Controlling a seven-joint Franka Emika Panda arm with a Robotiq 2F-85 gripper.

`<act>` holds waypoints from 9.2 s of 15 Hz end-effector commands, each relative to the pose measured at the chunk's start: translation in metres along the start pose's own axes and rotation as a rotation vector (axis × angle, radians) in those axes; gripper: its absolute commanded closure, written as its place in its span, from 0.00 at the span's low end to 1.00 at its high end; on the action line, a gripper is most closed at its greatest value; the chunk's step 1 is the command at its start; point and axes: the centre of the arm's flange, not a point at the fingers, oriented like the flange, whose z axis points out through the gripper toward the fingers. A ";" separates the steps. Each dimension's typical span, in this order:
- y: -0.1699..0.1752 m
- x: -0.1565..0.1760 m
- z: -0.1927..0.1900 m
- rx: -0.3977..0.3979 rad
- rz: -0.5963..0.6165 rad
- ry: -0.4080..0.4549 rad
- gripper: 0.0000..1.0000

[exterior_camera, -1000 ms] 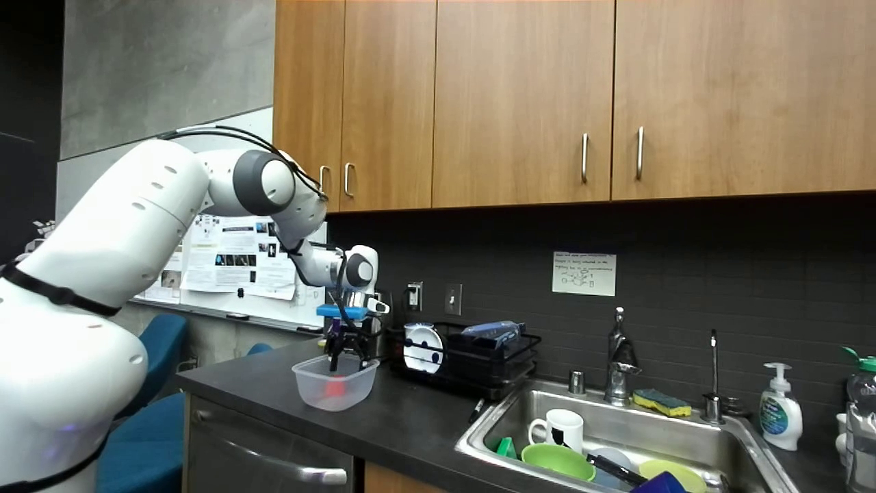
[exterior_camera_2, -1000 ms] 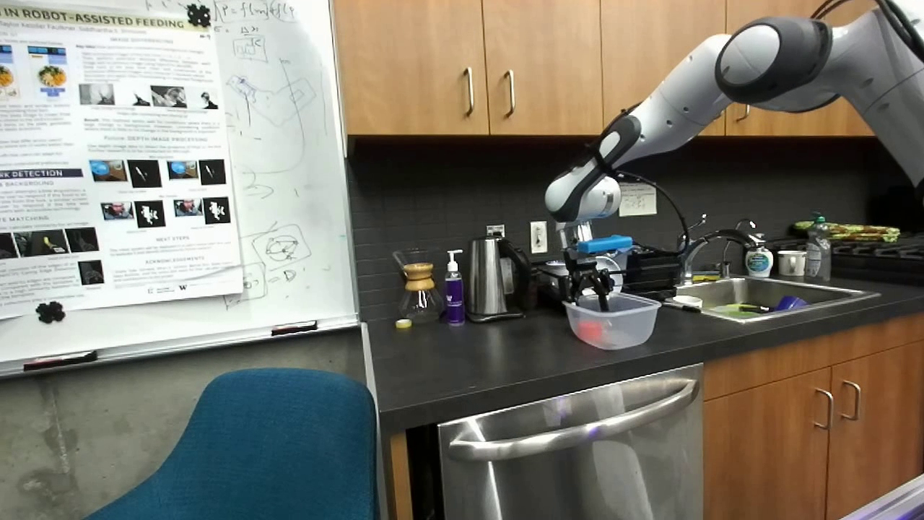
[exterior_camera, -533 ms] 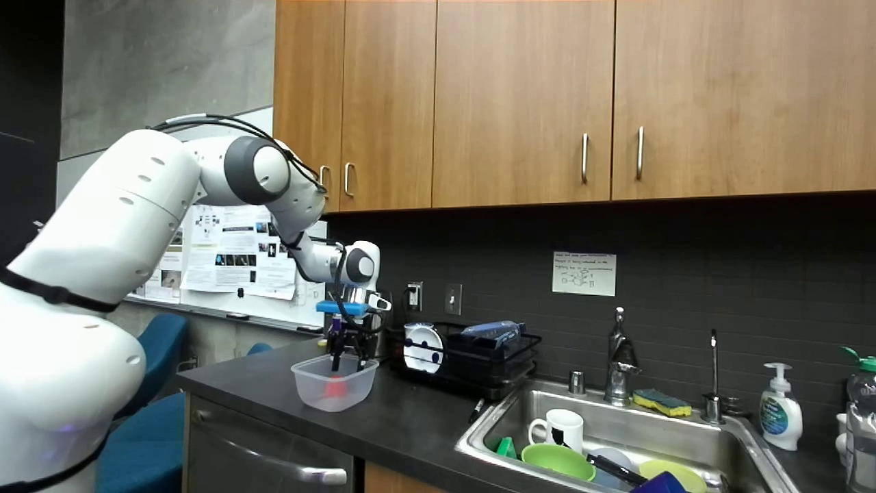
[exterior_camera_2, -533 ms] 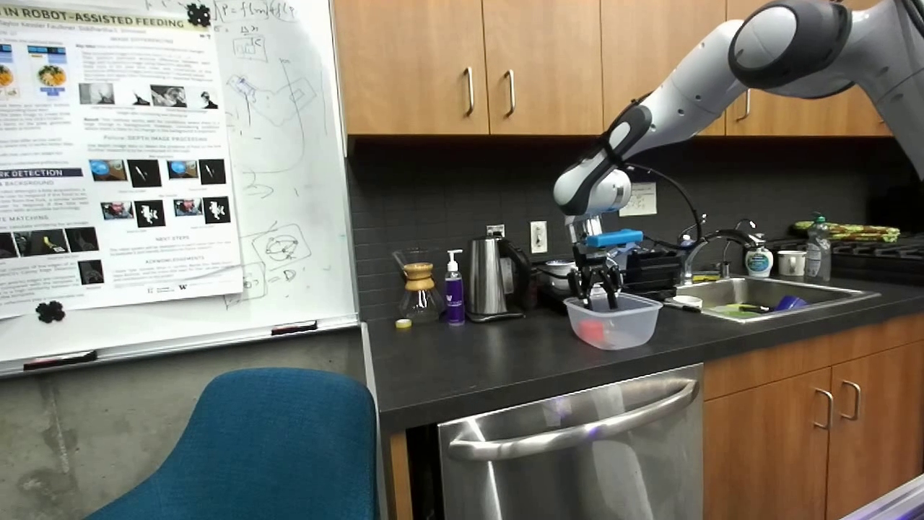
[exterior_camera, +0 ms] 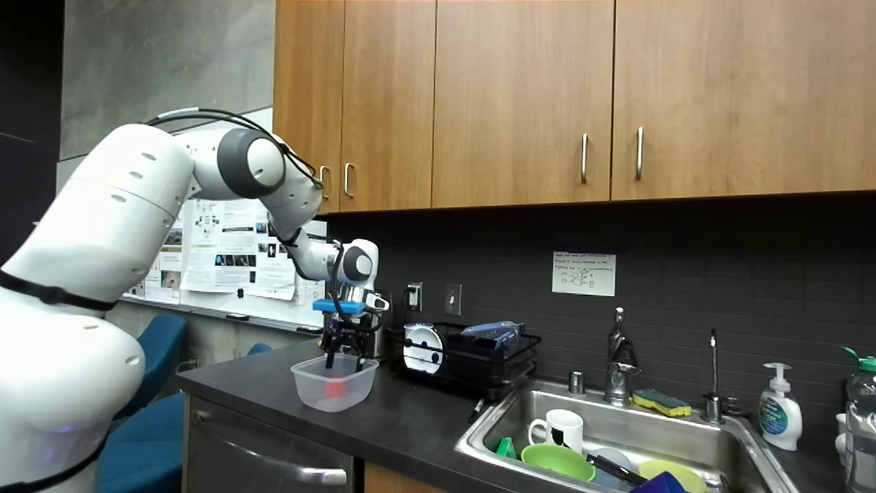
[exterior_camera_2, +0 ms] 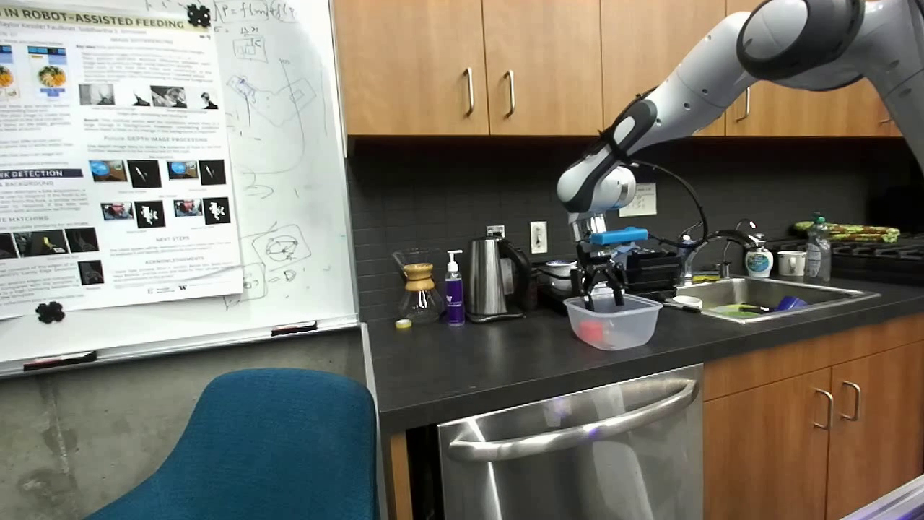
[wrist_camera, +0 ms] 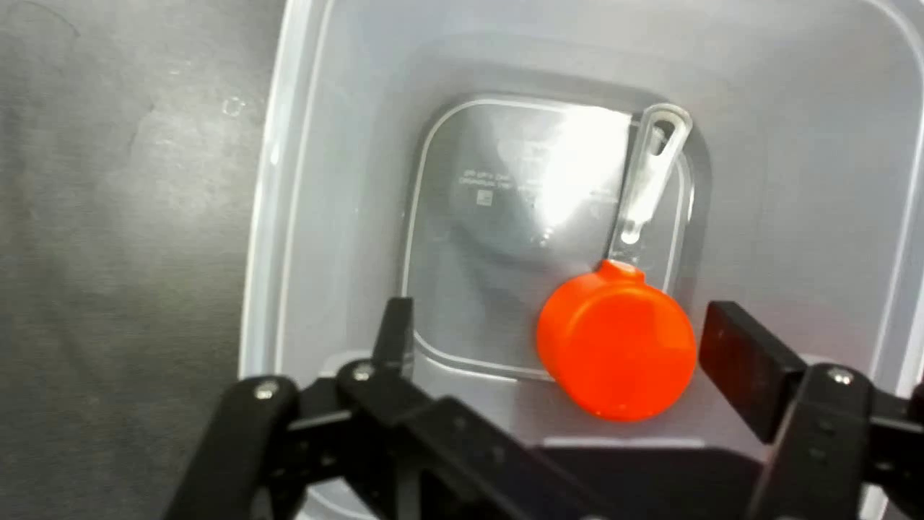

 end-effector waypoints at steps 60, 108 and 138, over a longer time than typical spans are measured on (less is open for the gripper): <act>-0.058 0.001 0.029 0.005 -0.099 -0.042 0.00; -0.083 0.027 0.005 0.174 -0.088 -0.061 0.00; -0.009 -0.018 -0.039 0.095 -0.074 -0.011 0.64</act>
